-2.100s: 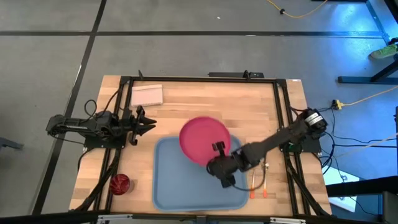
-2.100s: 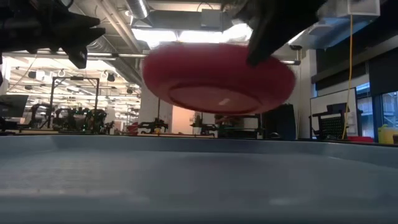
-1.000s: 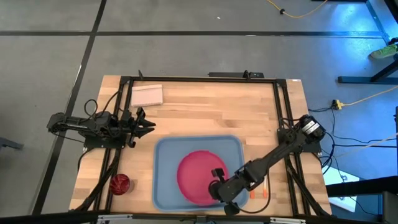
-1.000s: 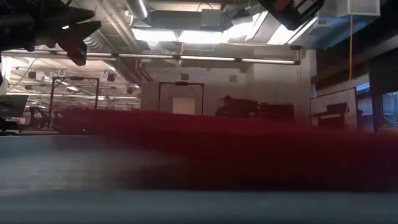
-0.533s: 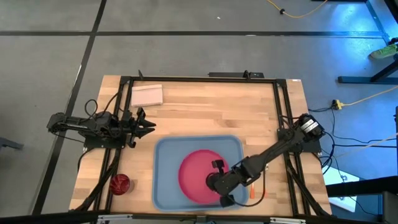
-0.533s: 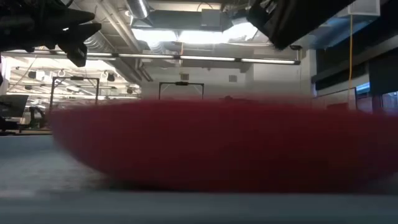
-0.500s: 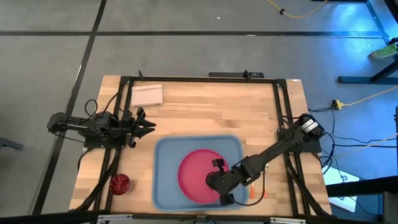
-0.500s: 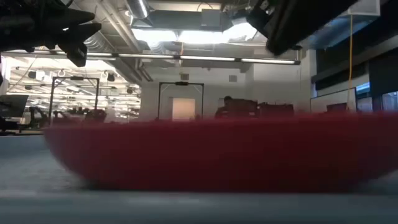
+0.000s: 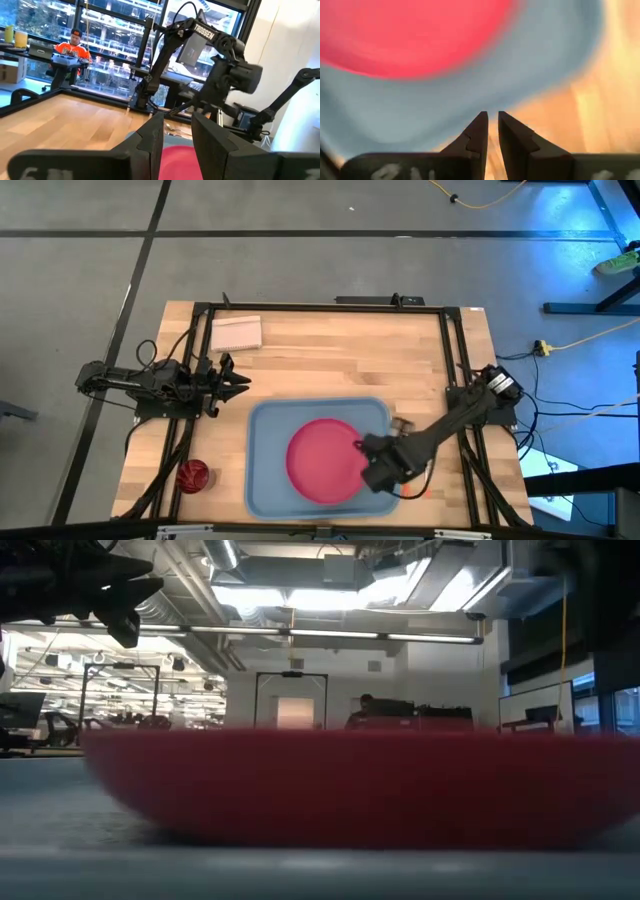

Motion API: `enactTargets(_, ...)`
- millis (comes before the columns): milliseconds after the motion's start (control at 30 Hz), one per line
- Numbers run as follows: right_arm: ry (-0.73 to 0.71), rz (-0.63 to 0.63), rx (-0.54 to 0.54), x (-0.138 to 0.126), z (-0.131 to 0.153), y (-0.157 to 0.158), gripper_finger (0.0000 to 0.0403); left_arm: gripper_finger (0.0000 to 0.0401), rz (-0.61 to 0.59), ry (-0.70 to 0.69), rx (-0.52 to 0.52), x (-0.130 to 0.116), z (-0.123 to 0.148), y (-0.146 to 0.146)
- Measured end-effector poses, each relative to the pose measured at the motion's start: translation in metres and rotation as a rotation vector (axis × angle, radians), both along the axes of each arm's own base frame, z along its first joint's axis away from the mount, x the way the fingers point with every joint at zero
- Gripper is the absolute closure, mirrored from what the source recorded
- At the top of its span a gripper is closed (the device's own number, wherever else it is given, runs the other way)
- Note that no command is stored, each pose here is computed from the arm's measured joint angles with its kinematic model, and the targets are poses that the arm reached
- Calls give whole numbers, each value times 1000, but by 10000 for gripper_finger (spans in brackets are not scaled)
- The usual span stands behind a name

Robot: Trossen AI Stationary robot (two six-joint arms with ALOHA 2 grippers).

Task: Pick and place plate/cup/fork/spoon on tray
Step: Put the orange spoon on the blue tray to the right of the red plate

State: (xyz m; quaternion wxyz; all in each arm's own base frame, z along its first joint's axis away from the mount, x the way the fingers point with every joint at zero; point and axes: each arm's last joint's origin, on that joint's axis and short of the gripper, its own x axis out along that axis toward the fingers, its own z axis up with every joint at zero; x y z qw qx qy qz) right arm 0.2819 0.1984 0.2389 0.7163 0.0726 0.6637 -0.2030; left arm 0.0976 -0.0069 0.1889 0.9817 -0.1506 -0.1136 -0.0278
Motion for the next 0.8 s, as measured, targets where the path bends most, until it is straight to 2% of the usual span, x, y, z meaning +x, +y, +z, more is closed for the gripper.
enactTargets(100, 53, -218, -112, -26, 2, 8, 354, 307, 0, 1, 0, 0, 0, 0)
enactTargets(200, -32, -430, -240, -50, -4, 19, 354, 307, 0, 1, 0, 0, 0, 0)
enactTargets(300, -89, -621, -287, -66, -16, 25, 354, 307, 1, 2, 0, 0, 0, 0)
enactTargets(433, 99, -908, -262, -87, -33, 32, 354, 307, 25, 3, -5, 0, 0, 1)
enactTargets(500, 192, -1003, -255, -95, -39, 36, 354, 307, 44, 5, -10, 0, 0, 1)
enactTargets(567, 235, -1055, -259, -101, -45, 38, 354, 307, 61, 17, -12, 0, -2, 2)
enactTargets(633, 217, -1054, -230, -102, -49, 41, 354, 307, 73, 22, -14, 0, -2, 2)
enactTargets(800, 76, -1013, -177, -98, -65, 40, 354, 307, 86, 30, -16, 1, -3, 2)
